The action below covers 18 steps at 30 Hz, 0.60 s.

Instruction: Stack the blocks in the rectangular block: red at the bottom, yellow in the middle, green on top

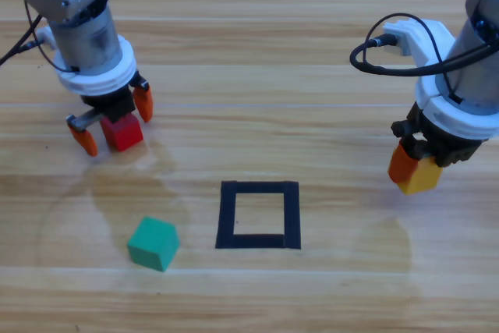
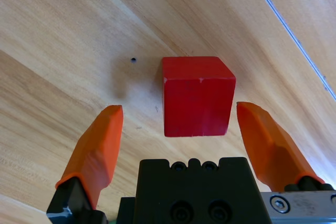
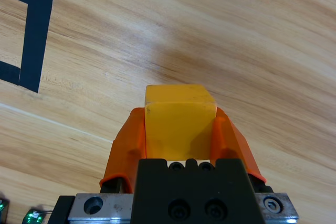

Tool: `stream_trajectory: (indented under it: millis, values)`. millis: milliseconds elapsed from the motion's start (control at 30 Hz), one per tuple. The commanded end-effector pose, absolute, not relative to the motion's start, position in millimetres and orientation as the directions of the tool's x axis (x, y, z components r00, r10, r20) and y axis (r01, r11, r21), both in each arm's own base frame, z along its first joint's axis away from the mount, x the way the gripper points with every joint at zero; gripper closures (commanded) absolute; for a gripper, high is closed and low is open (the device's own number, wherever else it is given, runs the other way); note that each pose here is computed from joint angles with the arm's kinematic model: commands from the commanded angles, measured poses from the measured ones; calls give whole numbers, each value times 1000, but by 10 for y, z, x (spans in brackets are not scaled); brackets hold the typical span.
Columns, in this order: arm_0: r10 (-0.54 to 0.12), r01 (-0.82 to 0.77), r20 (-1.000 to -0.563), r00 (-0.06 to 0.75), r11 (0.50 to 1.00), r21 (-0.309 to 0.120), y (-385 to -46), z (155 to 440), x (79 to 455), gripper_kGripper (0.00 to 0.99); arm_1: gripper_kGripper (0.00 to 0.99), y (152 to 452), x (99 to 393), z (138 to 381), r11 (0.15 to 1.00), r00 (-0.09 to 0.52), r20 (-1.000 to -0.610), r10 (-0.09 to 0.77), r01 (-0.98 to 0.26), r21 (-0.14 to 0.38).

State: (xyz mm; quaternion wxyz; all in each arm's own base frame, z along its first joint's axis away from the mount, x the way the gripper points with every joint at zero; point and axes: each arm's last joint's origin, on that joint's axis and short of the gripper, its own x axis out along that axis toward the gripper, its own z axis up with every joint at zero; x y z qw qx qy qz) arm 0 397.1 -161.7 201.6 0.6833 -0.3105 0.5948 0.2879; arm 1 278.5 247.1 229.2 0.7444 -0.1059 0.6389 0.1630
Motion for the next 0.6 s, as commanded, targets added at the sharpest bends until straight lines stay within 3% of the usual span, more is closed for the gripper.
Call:
stream_trajectory:
  millis: [33, 233, 267, 367, 433, 533, 600]
  values:
    - [56, -768, -996, 73, 641, -20, -1546, 1747, 4059, 134, 990, 2549, 2659, 2241, 908, 127, -984, 126, -415, 62]
    - [51, -760, -996, 71, 650, -21, -1547, 1644, 4055, 266, 990, 2573, 2618, 2218, 901, 139, -984, 109, -431, 39]
    - [50, -757, -996, 70, 654, -21, -1549, 1630, 4059, 323, 990, 2571, 2617, 2224, 902, 140, -984, 110, -430, 40]
    - [54, -740, -996, 65, 673, -12, -1544, 1604, 4065, 626, 990, 2562, 2606, 2225, 903, 144, -983, 117, -428, 44]
    - [57, -731, -997, 56, 682, -2, -1533, 1564, 4075, 748, 990, 2558, 2603, 2218, 903, 143, -983, 116, -426, 44]
    - [55, -713, -997, 54, 701, 0, -1545, 1532, 4102, 837, 990, 2552, 2597, 2237, 903, 147, -982, 120, -427, 46]
    - [51, -693, -996, 69, 721, -11, -1559, 1570, 4140, 844, 990, 2545, 2589, 2256, 903, 151, -981, 123, -427, 48]
